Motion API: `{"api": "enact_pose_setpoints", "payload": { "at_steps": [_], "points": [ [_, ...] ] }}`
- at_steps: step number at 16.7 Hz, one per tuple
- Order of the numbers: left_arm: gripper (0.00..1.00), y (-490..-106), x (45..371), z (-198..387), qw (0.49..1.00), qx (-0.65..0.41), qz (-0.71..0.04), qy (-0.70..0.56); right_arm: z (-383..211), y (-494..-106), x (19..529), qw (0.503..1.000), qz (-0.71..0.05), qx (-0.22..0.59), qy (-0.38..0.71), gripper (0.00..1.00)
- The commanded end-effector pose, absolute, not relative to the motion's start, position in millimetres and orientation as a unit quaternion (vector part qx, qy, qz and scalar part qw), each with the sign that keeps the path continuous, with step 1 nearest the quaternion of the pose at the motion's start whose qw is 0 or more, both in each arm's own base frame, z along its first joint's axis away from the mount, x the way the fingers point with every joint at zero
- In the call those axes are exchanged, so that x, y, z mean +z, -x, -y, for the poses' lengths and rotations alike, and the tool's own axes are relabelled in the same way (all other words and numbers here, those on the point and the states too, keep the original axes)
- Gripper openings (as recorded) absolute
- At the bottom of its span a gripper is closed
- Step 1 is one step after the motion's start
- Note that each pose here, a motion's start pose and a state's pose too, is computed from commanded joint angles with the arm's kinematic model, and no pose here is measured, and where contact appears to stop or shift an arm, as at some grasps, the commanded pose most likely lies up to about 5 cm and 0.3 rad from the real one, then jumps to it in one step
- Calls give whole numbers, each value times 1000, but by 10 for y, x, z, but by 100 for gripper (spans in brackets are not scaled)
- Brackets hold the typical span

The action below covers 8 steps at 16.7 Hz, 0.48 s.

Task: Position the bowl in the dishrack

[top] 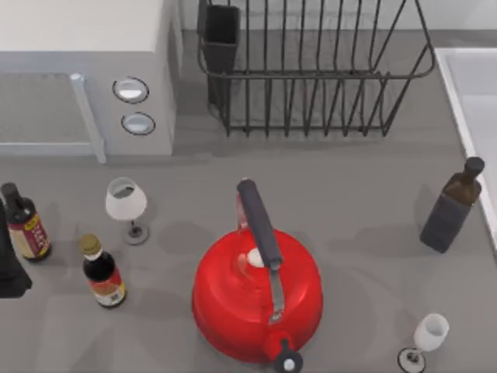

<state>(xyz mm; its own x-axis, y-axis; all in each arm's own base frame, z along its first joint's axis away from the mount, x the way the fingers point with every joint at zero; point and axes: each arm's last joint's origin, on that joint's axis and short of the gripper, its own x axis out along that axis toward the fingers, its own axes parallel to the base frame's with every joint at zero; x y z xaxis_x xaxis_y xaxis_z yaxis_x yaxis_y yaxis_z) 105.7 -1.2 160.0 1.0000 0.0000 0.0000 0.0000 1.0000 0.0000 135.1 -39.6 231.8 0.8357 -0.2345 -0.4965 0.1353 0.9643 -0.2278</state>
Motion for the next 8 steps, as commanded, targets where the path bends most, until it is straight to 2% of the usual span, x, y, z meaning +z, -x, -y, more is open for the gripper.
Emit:
{"api": "enact_pose_setpoints", "payload": {
  "at_steps": [4, 8],
  "points": [
    [100, -1057, 1600, 12, 1000, 0, 0, 0, 854, -1764, 2455, 875, -466, -97, 92, 100],
    [100, -1057, 1600, 12, 1000, 0, 0, 0, 1412, -2071, 2450, 797, -598, -64, 59, 100]
  ]
}}
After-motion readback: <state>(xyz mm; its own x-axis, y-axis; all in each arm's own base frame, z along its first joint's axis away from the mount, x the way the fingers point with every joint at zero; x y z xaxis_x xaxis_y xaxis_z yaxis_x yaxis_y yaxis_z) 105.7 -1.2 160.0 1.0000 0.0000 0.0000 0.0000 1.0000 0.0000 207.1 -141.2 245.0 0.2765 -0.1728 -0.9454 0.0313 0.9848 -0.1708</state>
